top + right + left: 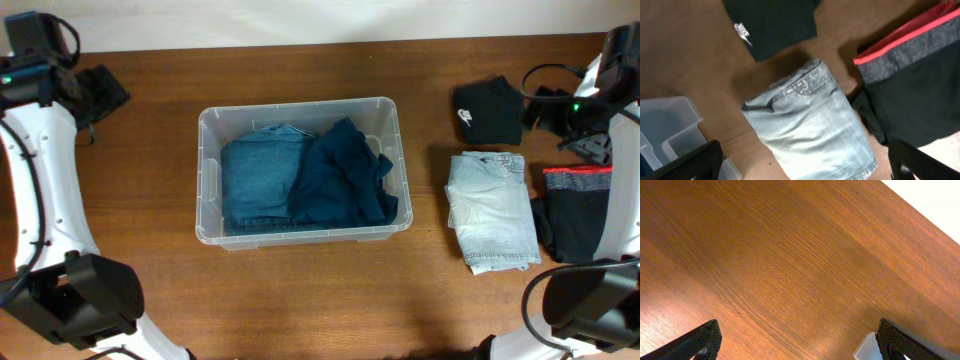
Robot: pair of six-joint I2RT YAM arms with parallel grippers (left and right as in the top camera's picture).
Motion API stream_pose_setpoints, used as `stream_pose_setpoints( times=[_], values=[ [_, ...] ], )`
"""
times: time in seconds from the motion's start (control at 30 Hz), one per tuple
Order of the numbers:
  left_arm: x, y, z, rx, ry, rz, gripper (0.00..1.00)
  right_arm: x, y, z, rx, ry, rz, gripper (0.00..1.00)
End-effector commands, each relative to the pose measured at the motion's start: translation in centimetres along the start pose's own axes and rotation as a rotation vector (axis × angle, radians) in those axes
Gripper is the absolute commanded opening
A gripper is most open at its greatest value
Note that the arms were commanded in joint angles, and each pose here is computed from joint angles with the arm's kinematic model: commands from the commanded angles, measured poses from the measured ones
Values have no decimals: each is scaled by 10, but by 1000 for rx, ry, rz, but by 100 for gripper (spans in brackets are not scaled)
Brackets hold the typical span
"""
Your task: Pack container
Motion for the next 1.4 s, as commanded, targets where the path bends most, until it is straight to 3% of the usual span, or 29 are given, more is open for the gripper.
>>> stream_pose_setpoints(
  times=[0.0, 0.17, 0.33, 0.67, 0.77, 0.83, 1.07, 1.37],
  values=[
    [0, 1, -1, 20, 2, -3, 99, 7, 9, 2, -11, 16, -50, 98],
    [0, 1, -1, 20, 2, -3, 99, 7, 7, 14, -18, 118, -31, 99],
    [0, 1, -1, 20, 2, -3, 99, 8, -5, 7, -288, 132, 52, 99],
    [0, 1, -1, 20, 2, -3, 99, 36, -16, -43, -572, 143, 54, 99],
    [0, 1, -1, 20, 2, -3, 99, 52, -18, -52, -399, 145, -10, 99],
    [0, 1, -1, 20, 2, -3, 100, 57, -23, -47, -181, 169, -18, 98],
    [0, 1, -1, 20, 2, -3, 99, 46, -59, -3, 329, 360, 137, 98],
    [0, 1, -1, 20, 2, -3, 99, 30, -66, 35, 542, 341, 158, 98]
  ],
)
Point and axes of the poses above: each gripper's point midway between its finger pads, its own x axis back along the fingers, its own z axis along the line the jaws close on, y = z × x, the point moved 5 cm from there along x, back along the fingers, and after that the axes turned 4 degrees about x, right-handed, at the moved point
